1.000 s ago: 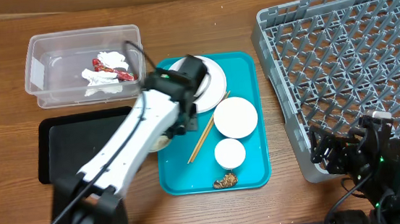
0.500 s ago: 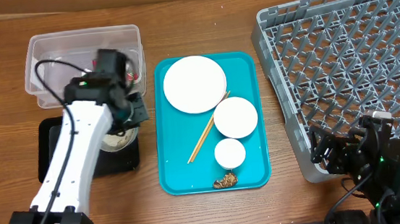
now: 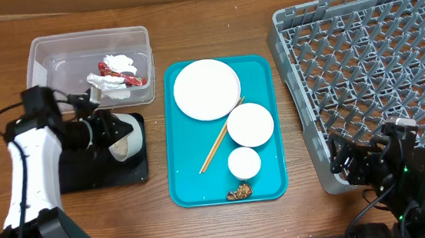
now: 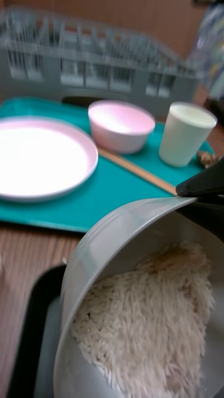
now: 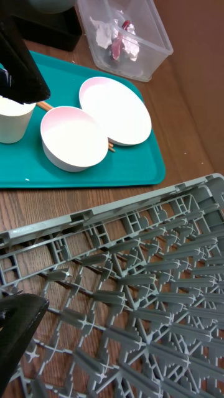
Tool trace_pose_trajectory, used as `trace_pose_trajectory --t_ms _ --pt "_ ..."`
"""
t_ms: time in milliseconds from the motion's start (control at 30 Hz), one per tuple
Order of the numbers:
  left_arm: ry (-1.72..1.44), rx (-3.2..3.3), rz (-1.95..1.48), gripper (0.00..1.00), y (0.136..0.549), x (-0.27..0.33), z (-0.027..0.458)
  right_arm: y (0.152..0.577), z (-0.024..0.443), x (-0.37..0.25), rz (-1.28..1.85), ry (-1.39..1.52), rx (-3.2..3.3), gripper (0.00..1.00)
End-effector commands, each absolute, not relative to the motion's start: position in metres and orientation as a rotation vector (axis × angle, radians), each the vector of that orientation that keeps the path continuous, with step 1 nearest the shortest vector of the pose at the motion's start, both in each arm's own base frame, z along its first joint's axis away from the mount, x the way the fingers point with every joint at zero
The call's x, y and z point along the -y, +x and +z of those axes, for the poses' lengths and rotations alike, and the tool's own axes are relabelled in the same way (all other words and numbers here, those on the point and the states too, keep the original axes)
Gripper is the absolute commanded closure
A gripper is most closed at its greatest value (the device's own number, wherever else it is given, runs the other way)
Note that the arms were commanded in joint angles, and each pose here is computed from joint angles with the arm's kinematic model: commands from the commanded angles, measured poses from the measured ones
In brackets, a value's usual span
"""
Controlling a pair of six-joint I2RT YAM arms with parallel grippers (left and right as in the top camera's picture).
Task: Sort waste into correct bins and load items into the dishwasher
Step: 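Tilt the rice bowl over the black tray to dump the rice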
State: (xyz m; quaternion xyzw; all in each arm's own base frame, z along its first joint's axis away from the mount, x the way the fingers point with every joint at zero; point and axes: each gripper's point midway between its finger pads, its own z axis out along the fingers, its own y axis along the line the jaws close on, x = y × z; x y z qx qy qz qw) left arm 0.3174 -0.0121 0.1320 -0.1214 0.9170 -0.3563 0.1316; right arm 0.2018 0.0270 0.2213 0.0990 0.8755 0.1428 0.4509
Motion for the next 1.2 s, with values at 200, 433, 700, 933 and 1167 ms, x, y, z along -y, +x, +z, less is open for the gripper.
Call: trace_pose_trajectory --t_ms 200,433,700,933,1167 --pt "-0.230 -2.260 -1.451 0.96 0.318 0.020 0.181 0.202 0.233 -0.028 0.358 0.235 -2.136 0.00" --pt "-0.261 -2.235 -1.449 0.96 0.319 0.011 0.183 0.202 0.233 -0.028 0.358 0.235 -2.136 0.00" --pt "-0.294 -2.227 -1.412 0.96 0.318 -0.002 0.181 0.202 0.233 -0.028 0.358 0.235 -2.136 0.00" --pt "-0.340 -2.226 -1.381 0.96 0.317 -0.014 0.177 0.202 0.233 -0.028 0.358 0.235 -2.136 0.00" --pt "-0.425 -2.183 -1.424 0.96 0.316 -0.025 0.179 0.202 0.233 -0.028 0.358 0.235 -2.136 0.00"
